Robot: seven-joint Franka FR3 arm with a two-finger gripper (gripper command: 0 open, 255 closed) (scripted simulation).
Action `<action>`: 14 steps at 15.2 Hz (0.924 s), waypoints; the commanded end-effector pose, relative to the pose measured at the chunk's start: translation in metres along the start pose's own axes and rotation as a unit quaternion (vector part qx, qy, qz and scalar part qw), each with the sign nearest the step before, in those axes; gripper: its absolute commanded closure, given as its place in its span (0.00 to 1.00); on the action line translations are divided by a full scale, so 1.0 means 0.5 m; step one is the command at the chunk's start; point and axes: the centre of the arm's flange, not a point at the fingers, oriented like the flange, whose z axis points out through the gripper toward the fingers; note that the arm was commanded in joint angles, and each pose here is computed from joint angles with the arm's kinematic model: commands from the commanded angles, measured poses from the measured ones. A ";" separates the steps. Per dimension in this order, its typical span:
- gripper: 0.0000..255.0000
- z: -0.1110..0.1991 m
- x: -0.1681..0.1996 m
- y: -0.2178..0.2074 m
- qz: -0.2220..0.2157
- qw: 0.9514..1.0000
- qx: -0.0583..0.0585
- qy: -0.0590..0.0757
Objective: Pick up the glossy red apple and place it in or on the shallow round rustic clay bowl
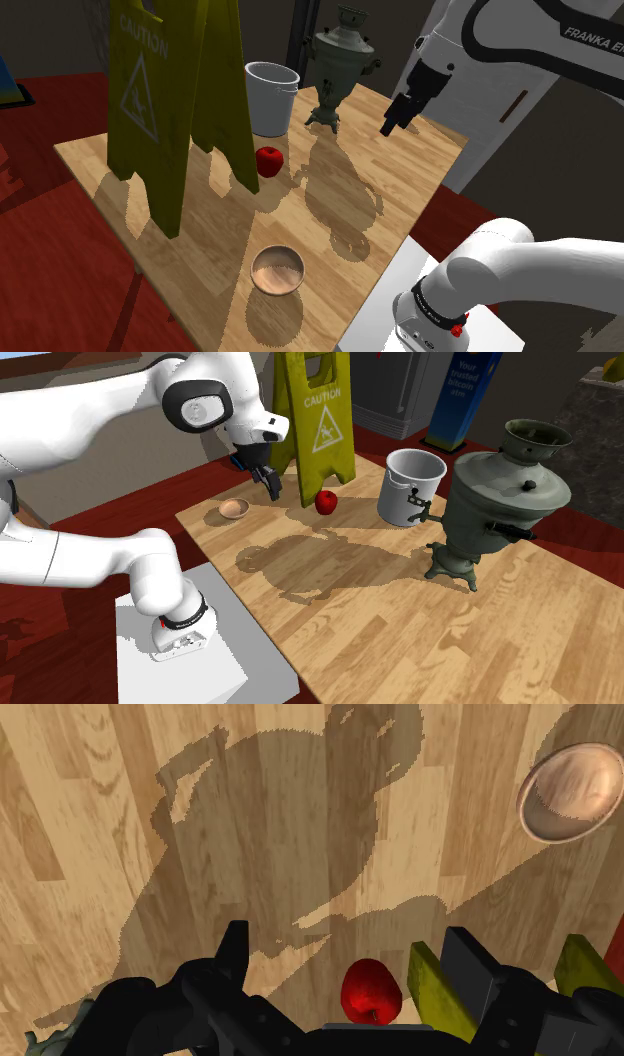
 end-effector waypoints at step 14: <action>0.00 0.204 0.252 -0.097 0.042 0.999 0.010 0.005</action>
